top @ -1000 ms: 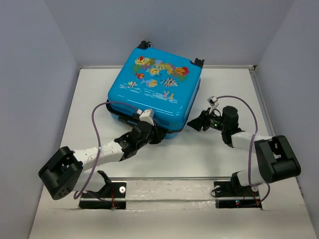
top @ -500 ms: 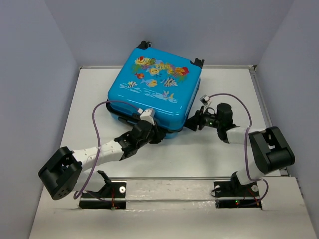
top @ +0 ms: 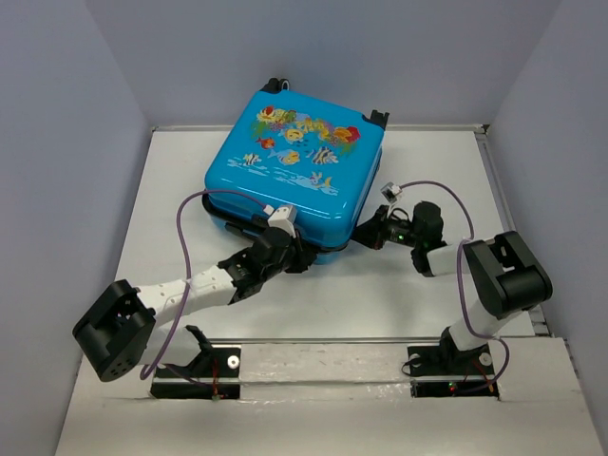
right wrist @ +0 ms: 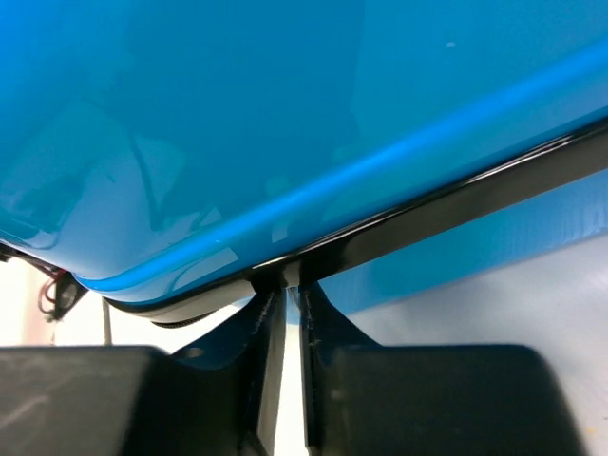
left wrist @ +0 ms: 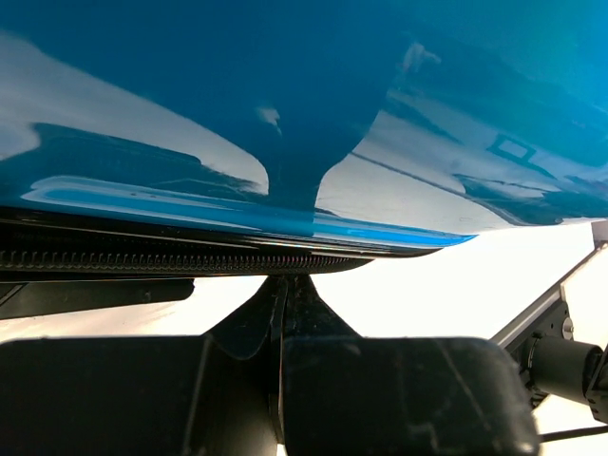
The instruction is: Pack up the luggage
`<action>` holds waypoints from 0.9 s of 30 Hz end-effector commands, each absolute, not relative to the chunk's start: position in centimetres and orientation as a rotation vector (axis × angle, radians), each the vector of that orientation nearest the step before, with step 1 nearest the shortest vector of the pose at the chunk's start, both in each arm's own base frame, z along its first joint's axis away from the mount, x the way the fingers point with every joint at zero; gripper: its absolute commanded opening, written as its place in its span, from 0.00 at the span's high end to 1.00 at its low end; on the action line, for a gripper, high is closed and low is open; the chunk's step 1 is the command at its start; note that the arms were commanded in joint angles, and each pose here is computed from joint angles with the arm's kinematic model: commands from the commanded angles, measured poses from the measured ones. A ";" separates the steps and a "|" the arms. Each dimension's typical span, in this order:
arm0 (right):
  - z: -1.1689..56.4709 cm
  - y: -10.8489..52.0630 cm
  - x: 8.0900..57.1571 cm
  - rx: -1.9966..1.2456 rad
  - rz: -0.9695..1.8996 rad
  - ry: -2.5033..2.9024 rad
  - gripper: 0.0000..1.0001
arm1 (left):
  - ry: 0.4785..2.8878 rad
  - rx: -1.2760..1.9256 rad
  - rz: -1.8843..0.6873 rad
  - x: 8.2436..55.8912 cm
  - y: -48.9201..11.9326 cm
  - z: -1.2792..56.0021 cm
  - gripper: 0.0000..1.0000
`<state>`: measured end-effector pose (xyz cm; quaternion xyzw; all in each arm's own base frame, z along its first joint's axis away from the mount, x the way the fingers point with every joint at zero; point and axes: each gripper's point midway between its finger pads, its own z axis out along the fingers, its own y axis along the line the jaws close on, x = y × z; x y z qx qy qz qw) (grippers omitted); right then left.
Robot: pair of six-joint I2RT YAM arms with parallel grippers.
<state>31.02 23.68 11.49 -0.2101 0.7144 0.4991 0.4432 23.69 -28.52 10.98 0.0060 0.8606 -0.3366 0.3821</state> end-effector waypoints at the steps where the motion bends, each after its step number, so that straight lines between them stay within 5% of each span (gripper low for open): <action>1: 15.8 24.6 31.5 -0.546 1.215 1.579 0.93 | 1.942 -0.042 -0.966 26.7 -30.2 18.7 0.94; 17: 9.3 23.9 21.9 -0.430 0.890 2.050 0.93 | 1.823 -0.078 -0.932 30.0 -31.6 22.6 0.94; 27: 11.0 32.2 15.8 -0.544 0.920 2.110 0.93 | 1.801 -0.056 -0.989 31.0 -33.8 24.0 0.94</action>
